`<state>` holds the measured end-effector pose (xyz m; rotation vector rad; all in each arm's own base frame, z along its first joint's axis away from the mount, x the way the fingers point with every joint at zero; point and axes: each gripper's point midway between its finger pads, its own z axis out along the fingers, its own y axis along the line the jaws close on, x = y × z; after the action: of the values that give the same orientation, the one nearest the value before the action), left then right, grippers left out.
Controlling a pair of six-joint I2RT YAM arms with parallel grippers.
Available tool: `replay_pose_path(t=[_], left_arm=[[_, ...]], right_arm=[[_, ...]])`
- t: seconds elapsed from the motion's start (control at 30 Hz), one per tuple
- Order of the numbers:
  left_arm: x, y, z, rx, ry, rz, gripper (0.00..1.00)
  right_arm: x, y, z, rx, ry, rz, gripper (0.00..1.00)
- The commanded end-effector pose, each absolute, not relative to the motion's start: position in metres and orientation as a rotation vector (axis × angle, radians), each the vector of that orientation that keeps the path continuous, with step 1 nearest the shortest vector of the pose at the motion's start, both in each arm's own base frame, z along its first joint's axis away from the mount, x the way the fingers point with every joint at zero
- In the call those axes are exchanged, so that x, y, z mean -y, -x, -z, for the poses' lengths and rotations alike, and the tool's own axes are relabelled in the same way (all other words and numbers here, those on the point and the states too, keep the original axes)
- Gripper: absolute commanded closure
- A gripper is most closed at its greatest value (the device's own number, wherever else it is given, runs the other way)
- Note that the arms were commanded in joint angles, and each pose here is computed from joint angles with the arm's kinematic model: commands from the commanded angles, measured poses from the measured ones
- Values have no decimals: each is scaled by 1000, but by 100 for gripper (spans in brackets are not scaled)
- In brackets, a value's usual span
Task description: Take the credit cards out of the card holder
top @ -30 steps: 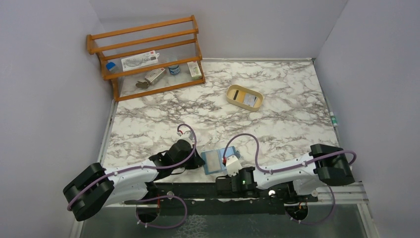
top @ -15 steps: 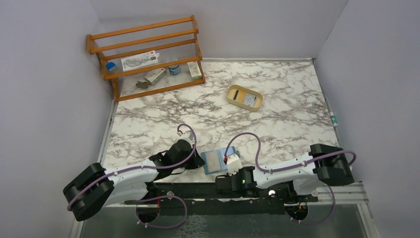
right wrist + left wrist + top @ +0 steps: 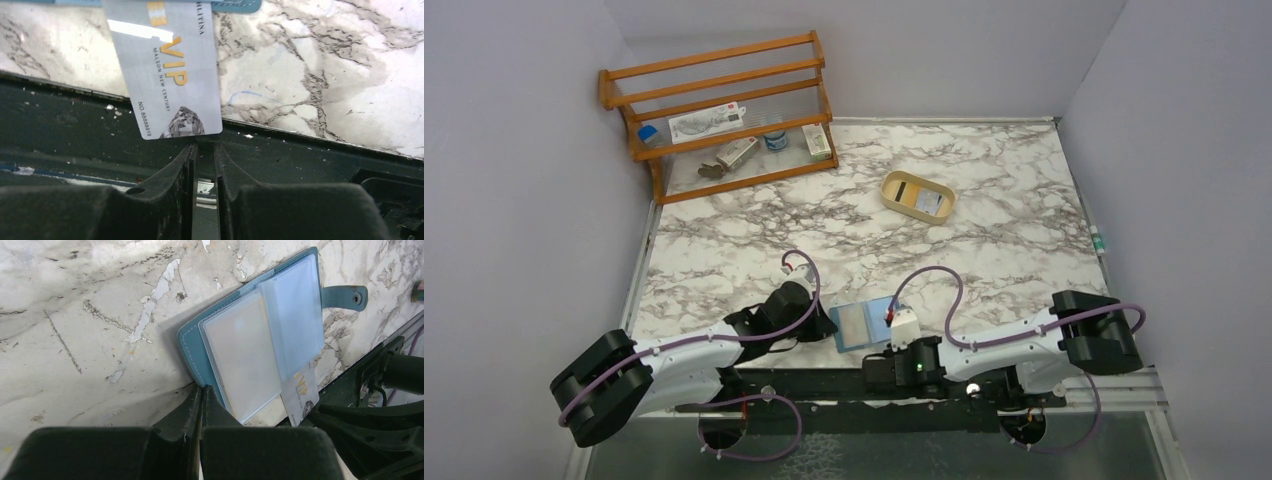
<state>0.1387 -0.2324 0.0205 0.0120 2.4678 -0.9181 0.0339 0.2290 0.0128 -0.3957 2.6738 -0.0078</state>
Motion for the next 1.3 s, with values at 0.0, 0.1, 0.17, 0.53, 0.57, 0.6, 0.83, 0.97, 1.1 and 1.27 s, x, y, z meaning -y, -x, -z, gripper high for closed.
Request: replay_pose_path(t=[0.0, 0.1, 0.17, 0.53, 0.57, 0.6, 0.83, 0.97, 1.1, 1.27], left_arm=[[228, -133, -14, -2512, -52, 885, 100], [229, -132, -14, -2514, -59, 895, 100], [230, -132, -15, -2514, -64, 900, 100], [231, -128, -14, -2524, -77, 912, 100], [231, -128, -13, -2527, -78, 915, 100], [231, -127, -13, -2527, -77, 919, 100], [235, -124, -10, -2540, -88, 943, 100], [236, -126, -12, -2536, -87, 947, 100], [236, -127, -12, -2536, -68, 941, 100], [236, -130, -13, -2526, -35, 939, 100]], right_arm=[[-209, -56, -2, -2607, 251, 82, 77], [-210, -64, -2, -2593, 229, 76, 77], [-213, -68, -1, -2587, 223, 77, 77], [-217, -85, -4, -2546, 156, 68, 78], [-217, -86, -6, -2540, 143, 60, 78], [-217, -89, -7, -2535, 128, 54, 78], [-213, -107, -14, -2505, 60, 24, 78], [-216, -118, -12, -2496, 46, 11, 78], [-223, -130, -11, -2493, 40, -26, 78], [-230, -147, -23, -2464, 42, -68, 63]])
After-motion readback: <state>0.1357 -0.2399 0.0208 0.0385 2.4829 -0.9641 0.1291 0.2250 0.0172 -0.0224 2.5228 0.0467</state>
